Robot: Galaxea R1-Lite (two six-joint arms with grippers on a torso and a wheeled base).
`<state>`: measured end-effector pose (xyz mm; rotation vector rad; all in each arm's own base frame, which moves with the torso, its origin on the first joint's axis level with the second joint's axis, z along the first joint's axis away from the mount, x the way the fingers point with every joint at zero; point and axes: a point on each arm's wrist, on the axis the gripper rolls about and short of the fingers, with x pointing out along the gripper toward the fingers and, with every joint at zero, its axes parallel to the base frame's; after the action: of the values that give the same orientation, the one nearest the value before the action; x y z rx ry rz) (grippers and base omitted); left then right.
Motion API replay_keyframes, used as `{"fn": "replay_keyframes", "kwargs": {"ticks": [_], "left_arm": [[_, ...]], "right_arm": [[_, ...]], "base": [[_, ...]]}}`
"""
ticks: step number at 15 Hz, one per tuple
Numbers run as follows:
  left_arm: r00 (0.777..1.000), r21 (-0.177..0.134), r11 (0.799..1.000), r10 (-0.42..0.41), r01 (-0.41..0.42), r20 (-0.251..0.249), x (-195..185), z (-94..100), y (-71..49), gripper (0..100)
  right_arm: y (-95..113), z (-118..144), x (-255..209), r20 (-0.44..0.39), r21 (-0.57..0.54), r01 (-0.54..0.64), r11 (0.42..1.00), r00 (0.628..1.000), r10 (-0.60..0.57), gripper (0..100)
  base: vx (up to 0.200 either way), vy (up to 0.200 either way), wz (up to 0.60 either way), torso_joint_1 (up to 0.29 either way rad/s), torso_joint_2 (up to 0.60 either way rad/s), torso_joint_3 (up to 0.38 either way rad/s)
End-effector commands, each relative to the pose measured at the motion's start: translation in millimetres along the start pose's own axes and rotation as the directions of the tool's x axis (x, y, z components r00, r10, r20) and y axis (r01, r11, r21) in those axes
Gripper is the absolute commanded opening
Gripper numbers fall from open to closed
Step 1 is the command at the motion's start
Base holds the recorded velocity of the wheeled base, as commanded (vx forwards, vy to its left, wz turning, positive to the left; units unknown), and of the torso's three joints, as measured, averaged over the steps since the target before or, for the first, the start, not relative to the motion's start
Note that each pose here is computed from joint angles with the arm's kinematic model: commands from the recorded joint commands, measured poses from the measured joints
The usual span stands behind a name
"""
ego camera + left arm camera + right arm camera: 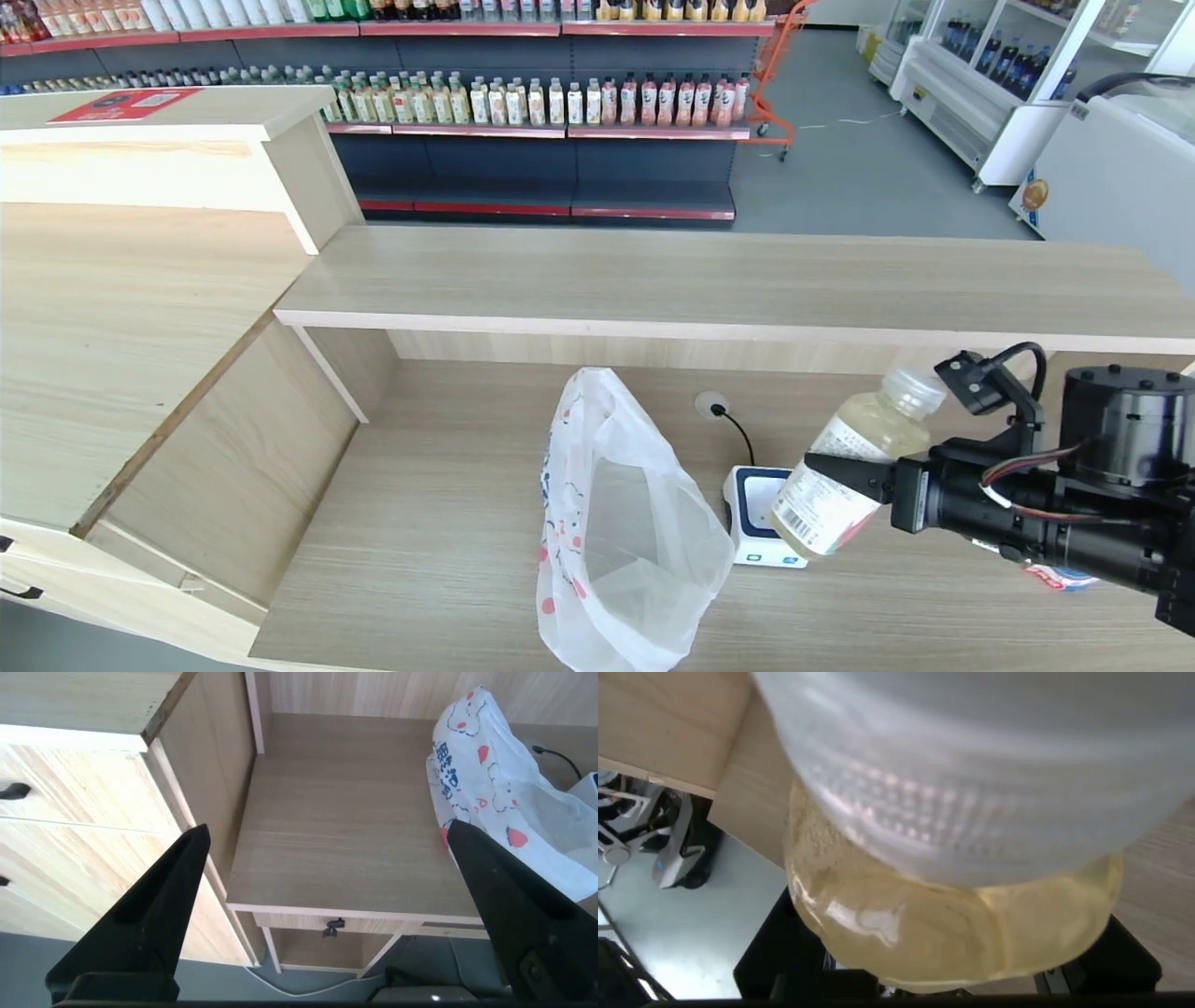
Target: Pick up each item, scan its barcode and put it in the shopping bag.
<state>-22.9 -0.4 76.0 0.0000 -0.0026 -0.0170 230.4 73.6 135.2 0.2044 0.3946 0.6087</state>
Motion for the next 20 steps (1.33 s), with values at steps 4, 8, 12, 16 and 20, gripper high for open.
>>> {"fn": "replay_keyframes", "kwargs": {"ticks": [4, 8, 12, 16, 20], "left_arm": [[1.0, 0.0, 1.0, 0.0, 0.0, -0.001, 0.0, -0.1, 0.0, 100], [1.0, 0.0, 1.0, 0.0, 0.0, 0.001, 0.0, 0.0, 0.0, 100], [1.0, 0.0, 1.0, 0.0, 0.0, 0.001, 0.0, 0.0, 0.0, 100], [1.0, 0.0, 1.0, 0.0, 0.0, 0.001, 0.0, 0.0, 0.0, 100], [1.0, 0.0, 1.0, 0.0, 0.0, -0.001, 0.0, -0.1, 0.0, 100]], "right_arm": [[-4.6, -31.4, 75.5, -0.159, -0.049, -0.067, 0.997, 0.986, 0.058, 0], [1.4, -57.4, 133.6, -0.154, -0.205, -0.161, 0.966, 0.979, 0.13, 0], [1.7, -91.5, 174.3, -0.156, -0.44, -0.226, 0.869, 0.972, 0.174, 0], [28.5, -112.7, 207.8, -0.114, -0.53, -0.29, 0.797, 0.956, 0.272, 0], [33.7, -125.4, 225.3, -0.106, -0.601, -0.299, 0.741, 0.949, 0.297, 0]], "base": [[0.0, 0.0, 0.0, 0.0, 0.0, 0.0], [0.0, 0.0, 0.0, 0.0, 0.0, 0.0], [0.0, 0.0, 0.0, 0.0, 0.0, 0.0], [0.0, 0.0, 0.0, 0.0, 0.0, 0.0], [0.0, 0.0, 0.0, 0.0, 0.0, 0.0]]}}
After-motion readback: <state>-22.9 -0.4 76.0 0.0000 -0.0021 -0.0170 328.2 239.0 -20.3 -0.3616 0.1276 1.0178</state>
